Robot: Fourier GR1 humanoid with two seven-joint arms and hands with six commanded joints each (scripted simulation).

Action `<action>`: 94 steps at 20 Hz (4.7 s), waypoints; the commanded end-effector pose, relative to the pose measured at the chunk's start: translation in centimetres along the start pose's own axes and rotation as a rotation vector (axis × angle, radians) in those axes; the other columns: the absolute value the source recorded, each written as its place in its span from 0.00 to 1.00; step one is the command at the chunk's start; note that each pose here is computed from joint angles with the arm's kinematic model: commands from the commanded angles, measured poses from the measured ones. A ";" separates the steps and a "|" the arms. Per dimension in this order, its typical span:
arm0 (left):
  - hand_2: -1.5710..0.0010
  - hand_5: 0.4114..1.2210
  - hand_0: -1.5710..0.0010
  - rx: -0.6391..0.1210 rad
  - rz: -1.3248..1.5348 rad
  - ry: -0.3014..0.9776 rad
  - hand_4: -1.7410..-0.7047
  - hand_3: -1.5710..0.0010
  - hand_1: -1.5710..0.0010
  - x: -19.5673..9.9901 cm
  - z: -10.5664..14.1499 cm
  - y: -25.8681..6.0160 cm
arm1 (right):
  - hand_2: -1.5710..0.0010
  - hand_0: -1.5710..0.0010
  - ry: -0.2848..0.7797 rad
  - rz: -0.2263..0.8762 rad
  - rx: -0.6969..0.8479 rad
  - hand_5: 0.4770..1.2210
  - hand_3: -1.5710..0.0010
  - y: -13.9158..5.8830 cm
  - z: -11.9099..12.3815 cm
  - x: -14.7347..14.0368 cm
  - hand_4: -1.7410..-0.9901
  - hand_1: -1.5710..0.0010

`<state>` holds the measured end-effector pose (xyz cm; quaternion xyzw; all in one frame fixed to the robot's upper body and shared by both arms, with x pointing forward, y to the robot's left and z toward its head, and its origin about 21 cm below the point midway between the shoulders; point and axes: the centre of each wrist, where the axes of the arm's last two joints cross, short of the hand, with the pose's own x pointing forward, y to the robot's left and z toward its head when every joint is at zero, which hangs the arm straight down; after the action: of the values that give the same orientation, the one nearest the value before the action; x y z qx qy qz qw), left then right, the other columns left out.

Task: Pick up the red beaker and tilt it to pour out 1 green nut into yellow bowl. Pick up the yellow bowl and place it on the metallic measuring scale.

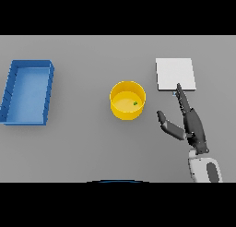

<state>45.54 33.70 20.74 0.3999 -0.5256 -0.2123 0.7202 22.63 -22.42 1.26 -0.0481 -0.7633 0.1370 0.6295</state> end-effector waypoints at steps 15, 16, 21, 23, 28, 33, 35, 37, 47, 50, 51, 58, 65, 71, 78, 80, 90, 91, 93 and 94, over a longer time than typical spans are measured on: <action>0.03 0.50 0.00 -0.053 0.211 0.179 0.21 0.03 0.00 -9.5 6.9 -7.4 | 1.00 1.00 -0.008 -0.010 -0.004 0.26 1.00 -0.1 0.6 -0.2 0.78 1.00; 0.19 0.45 0.07 -0.097 0.193 0.130 0.36 0.16 0.14 -9.6 7.1 -6.9 | 1.00 1.00 0.003 -0.009 -0.001 0.26 1.00 -0.1 0.7 -0.4 0.78 1.00; 0.73 0.30 0.69 -0.264 0.169 0.103 0.80 0.72 0.72 -9.8 8.0 -6.3 | 1.00 1.00 0.003 -0.010 -0.002 0.26 1.00 0.1 0.7 -0.3 0.78 1.00; 0.83 0.27 0.80 -0.270 0.112 0.123 0.87 0.82 0.82 -9.9 7.8 -6.2 | 1.00 1.00 -0.009 0.007 -0.005 0.26 1.00 -0.2 0.5 -0.1 0.78 1.00; 0.94 0.27 0.94 -0.228 0.072 0.006 0.92 0.94 0.94 -9.5 7.5 -6.7 | 1.00 1.00 0.001 0.040 -0.009 0.24 1.00 0.1 0.3 -0.2 0.78 1.00; 0.98 0.30 0.98 -0.214 0.148 0.007 0.92 0.98 0.98 -9.2 7.9 -7.0 | 1.00 1.00 -0.012 0.179 0.103 0.25 1.00 -0.4 -1.2 0.7 0.88 1.00; 0.99 0.31 0.99 -0.221 0.169 -0.002 0.91 0.99 0.99 -9.2 8.2 -7.4 | 1.00 1.00 -0.023 0.315 0.212 0.25 1.00 -1.2 -2.6 1.4 0.85 1.00; 0.99 0.32 0.99 -0.226 0.174 0.009 0.91 0.99 0.99 -9.2 8.2 -7.3 | 1.00 1.00 -0.036 0.474 0.296 0.22 1.00 -1.0 -3.8 2.2 0.82 1.00; 1.00 0.35 1.00 -0.245 0.183 0.006 0.90 1.00 1.00 -9.5 8.5 -7.8 | 1.00 1.00 -0.234 0.973 0.727 0.22 1.00 1.7 -9.3 4.8 0.77 1.00; 1.00 0.35 1.00 -0.244 0.178 0.006 0.90 1.00 1.00 -9.5 8.7 -7.3 | 1.00 1.00 -0.245 1.034 0.816 0.22 1.00 2.5 -10.6 4.5 0.78 1.00; 1.00 0.35 1.00 -0.243 0.180 0.005 0.90 1.00 1.00 -9.5 8.7 -7.4 | 1.00 1.00 -0.244 1.050 0.848 0.22 1.00 3.0 -11.0 4.3 0.78 1.00; 1.00 0.36 1.00 -0.241 0.177 0.008 0.90 1.00 1.00 -9.9 8.5 -7.4 | 1.00 1.00 -0.218 1.147 1.036 0.26 1.00 5.4 -12.9 3.7 0.77 1.00; 1.00 0.37 1.00 -0.238 0.154 0.019 0.92 1.00 1.00 -9.9 8.1 -7.2 | 1.00 1.00 -0.147 1.206 1.095 0.29 0.99 6.4 -14.0 3.0 0.74 1.00; 1.00 0.37 1.00 -0.240 0.155 0.003 0.92 1.00 1.00 -9.7 8.2 -6.7 | 0.78 0.71 -0.149 1.202 1.108 0.65 0.79 7.1 -14.1 2.6 0.50 0.74; 1.00 0.37 1.00 -0.234 0.143 0.008 0.92 1.00 1.00 -10.2 8.3 -7.0 | 0.21 0.15 -0.153 1.169 1.149 0.93 0.32 6.7 -14.2 3.1 0.11 0.16; 1.00 0.37 1.00 -0.235 0.146 -0.003 0.92 1.00 1.00 -9.8 8.3 -6.9 | 0.16 0.10 -0.129 1.174 1.146 0.95 0.28 6.5 -14.4 3.5 0.07 0.10; 1.00 0.36 1.00 -0.251 0.152 -0.012 0.93 1.00 1.00 -9.7 8.4 -6.8 | 0.05 0.01 -0.128 1.196 1.079 0.99 0.27 3.4 -14.9 7.5 0.01 0.01; 1.00 0.36 1.00 -0.258 0.157 -0.020 0.93 1.00 1.00 -9.6 8.5 -7.0 | 0.08 0.01 -0.120 1.207 1.059 1.00 0.23 3.2 -14.9 7.9 0.01 0.01; 1.00 0.36 1.00 -0.256 0.171 -0.009 0.92 1.00 1.00 -9.7 8.3 -6.8 | 0.08 0.01 -0.108 1.238 1.020 1.00 0.24 3.3 -14.7 8.5 0.00 0.01; 1.00 0.36 1.00 -0.250 0.172 -0.005 0.91 1.00 1.00 -9.5 8.1 -6.6 | 0.06 0.00 -0.110 1.240 1.017 1.00 0.24 3.4 -14.5 8.8 0.00 0.00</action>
<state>35.40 33.79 10.94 0.2602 -0.5292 -0.2146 0.7785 34.60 -14.82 11.09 -0.1628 -0.4721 0.7950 0.3444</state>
